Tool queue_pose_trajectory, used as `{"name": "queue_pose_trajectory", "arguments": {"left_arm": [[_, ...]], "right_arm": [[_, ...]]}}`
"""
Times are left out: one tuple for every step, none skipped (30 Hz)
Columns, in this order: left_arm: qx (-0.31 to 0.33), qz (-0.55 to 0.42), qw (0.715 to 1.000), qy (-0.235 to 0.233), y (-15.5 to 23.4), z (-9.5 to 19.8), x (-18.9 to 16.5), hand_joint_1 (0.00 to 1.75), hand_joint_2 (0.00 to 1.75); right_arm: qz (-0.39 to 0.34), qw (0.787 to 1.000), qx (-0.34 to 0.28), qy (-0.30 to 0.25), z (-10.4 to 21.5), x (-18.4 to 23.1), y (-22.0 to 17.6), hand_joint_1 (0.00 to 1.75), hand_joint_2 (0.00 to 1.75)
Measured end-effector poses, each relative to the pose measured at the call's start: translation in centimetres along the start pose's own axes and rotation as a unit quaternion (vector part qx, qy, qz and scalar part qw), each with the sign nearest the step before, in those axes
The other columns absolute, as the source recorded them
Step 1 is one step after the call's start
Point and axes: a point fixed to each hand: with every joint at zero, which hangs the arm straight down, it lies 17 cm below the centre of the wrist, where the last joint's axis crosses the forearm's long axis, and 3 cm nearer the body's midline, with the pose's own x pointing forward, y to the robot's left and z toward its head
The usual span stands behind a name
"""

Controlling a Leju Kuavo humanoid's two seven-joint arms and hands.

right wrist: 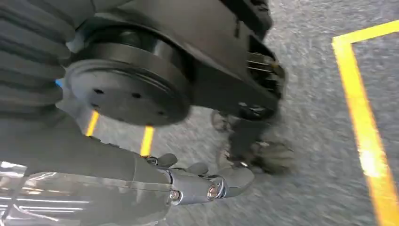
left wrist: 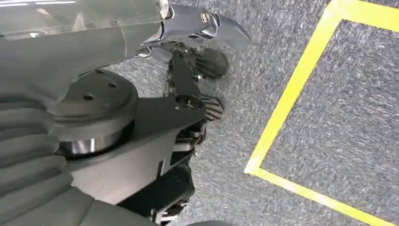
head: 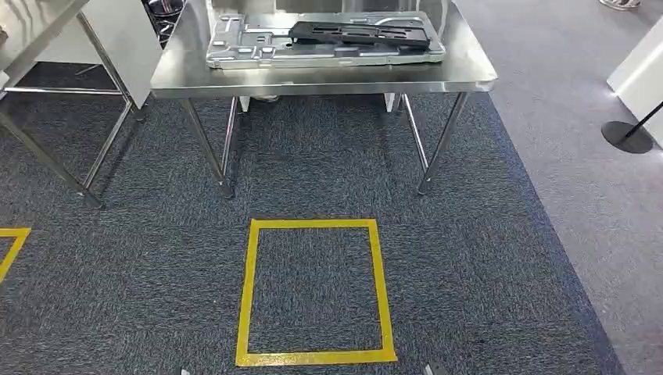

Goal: Take the parts from the cabinet and place them on the table.

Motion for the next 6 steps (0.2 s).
{"name": "queue_pose_trajectory", "arguments": {"left_arm": [[0.000,-0.001,1.000,0.000,0.0,0.0,0.0,0.00,1.75],[0.000,-0.002,1.000,0.000,0.0,0.0,0.1,0.00,1.75],[0.000,-0.002,1.000,0.001,0.1,0.0,0.0,0.00,1.75],[0.001,-0.003,1.000,0.003,0.3,0.0,-0.2,0.00,1.75],[0.002,-0.004,1.000,0.005,0.4,0.0,-0.3,0.00,1.75],[0.003,-0.005,1.000,0.007,0.5,0.0,-0.4,0.00,1.75]], "right_arm": [[-0.005,1.000,0.002,0.008,0.0,-0.8,0.3,0.00,1.75],[-0.010,1.000,0.002,0.015,0.1,-1.6,0.3,0.00,1.75],[-0.017,1.000,0.004,0.023,0.1,-2.4,0.6,0.00,1.75],[-0.022,0.999,0.005,0.031,0.2,-3.2,0.7,0.00,1.75],[-0.026,0.999,0.004,0.036,0.3,-3.8,0.9,0.00,1.75],[-0.032,0.999,0.002,0.041,0.3,-4.3,0.9,0.00,1.75]]}}
